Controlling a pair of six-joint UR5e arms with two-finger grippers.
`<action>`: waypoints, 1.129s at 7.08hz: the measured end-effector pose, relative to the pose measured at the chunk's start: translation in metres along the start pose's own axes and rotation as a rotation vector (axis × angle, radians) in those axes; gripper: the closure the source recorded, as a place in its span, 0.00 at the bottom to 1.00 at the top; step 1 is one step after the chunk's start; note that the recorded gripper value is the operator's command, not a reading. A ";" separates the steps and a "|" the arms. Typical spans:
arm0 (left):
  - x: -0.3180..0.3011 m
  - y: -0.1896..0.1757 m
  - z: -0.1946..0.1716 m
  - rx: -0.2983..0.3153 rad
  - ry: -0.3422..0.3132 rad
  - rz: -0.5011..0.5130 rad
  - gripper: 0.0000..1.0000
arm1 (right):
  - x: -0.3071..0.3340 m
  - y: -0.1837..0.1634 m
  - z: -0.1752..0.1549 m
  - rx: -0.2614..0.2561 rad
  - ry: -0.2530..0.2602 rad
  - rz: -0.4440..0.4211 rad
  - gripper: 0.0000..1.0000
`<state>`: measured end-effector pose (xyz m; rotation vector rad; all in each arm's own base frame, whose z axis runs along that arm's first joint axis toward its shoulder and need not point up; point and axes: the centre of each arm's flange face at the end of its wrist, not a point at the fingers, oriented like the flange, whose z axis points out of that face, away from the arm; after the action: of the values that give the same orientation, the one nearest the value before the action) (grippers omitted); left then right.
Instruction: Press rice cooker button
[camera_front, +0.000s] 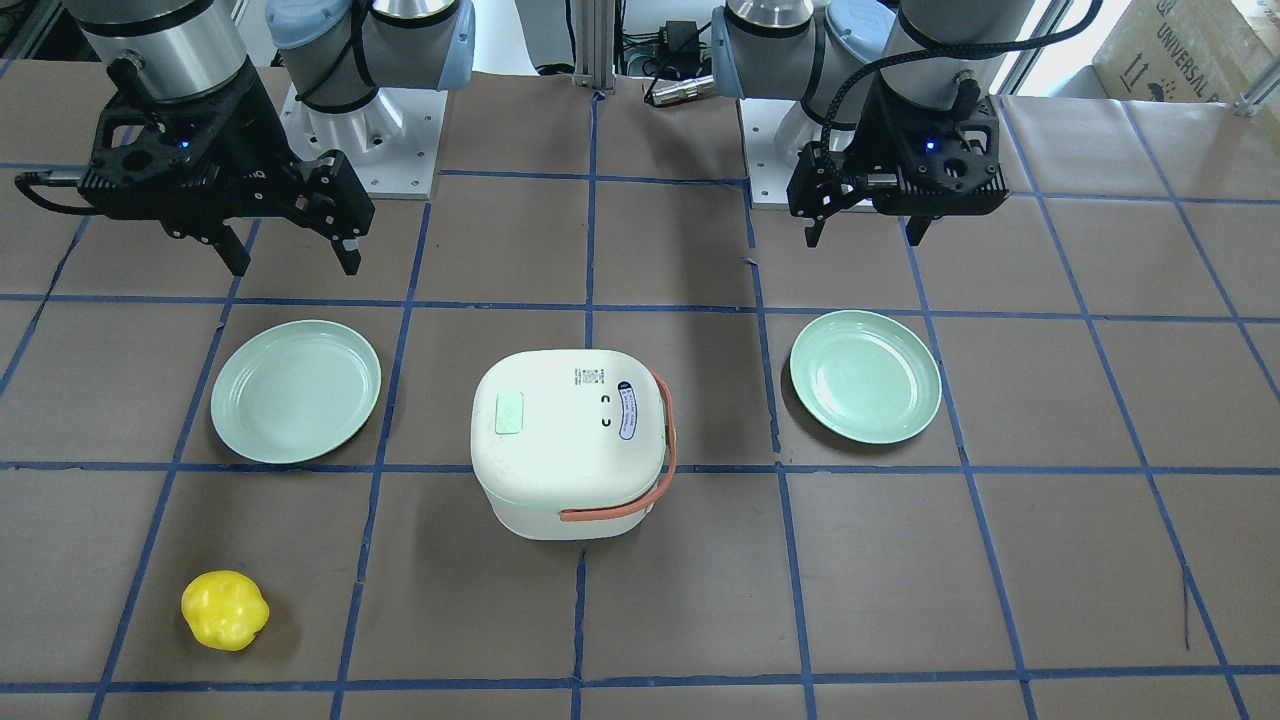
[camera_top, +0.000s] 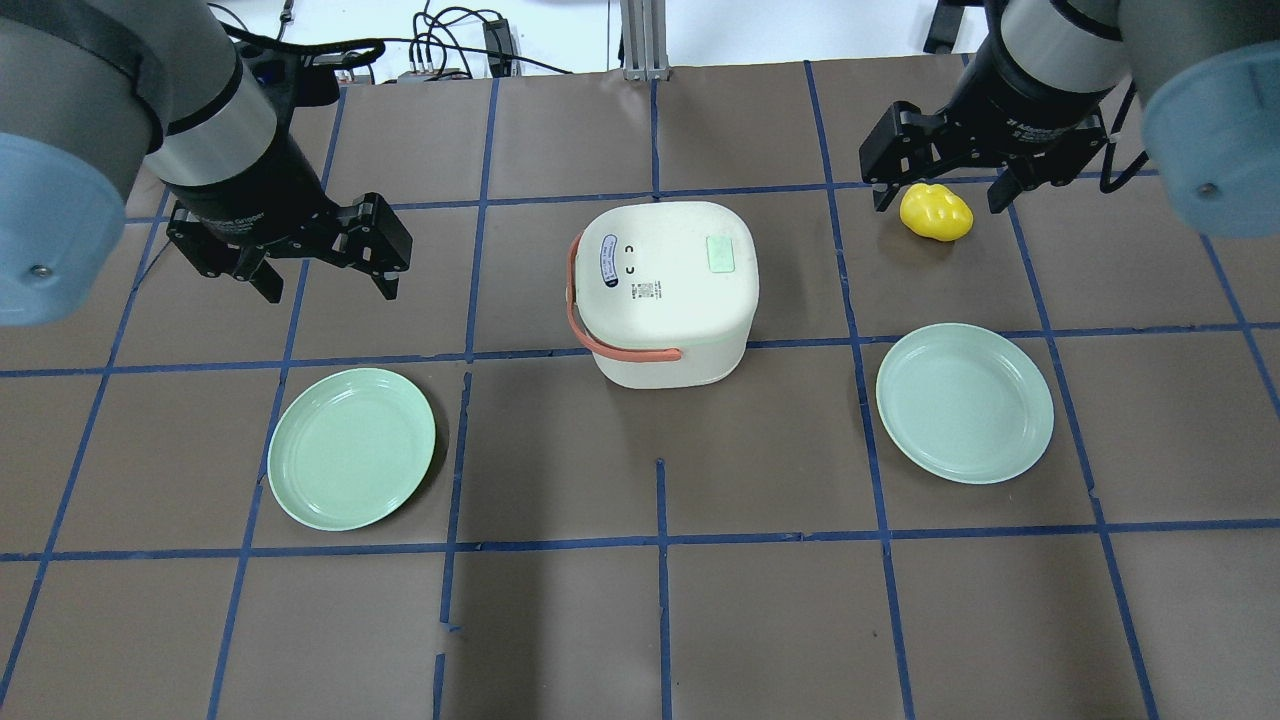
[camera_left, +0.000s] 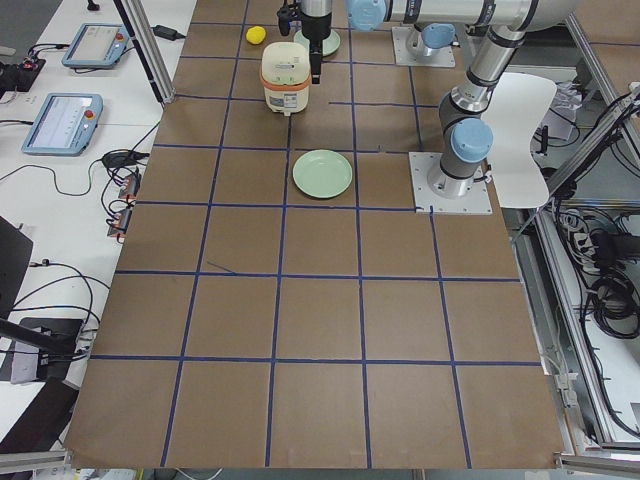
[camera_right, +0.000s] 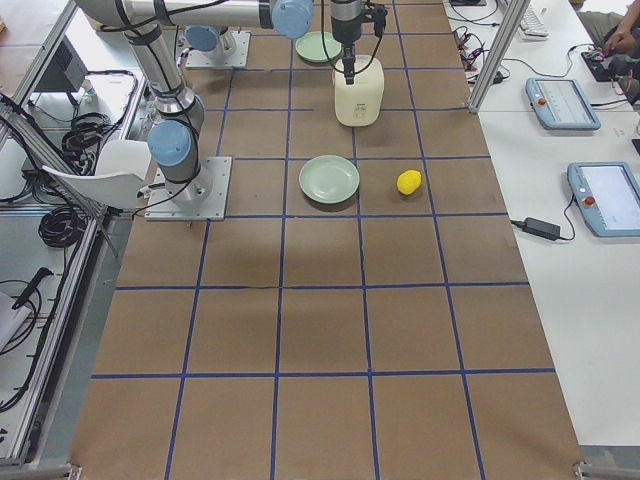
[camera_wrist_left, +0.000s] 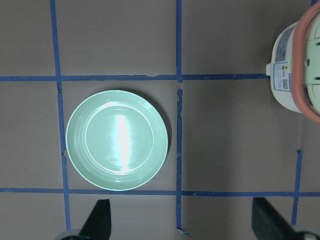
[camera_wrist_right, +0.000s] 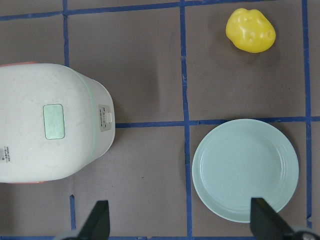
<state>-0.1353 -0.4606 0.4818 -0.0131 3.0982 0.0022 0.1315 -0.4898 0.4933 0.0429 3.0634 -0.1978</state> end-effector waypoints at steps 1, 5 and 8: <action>0.000 0.000 0.000 0.000 0.000 0.000 0.00 | 0.000 -0.001 0.003 -0.006 -0.003 0.001 0.00; 0.000 0.000 0.000 0.000 0.000 0.000 0.00 | 0.000 -0.005 0.008 -0.013 0.000 0.007 0.28; 0.000 0.000 0.000 0.000 0.000 0.000 0.00 | 0.000 -0.016 0.014 0.003 0.003 0.006 0.96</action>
<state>-0.1353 -0.4606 0.4817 -0.0130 3.0982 0.0025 0.1316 -0.5076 0.4818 0.0525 3.0659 -0.2021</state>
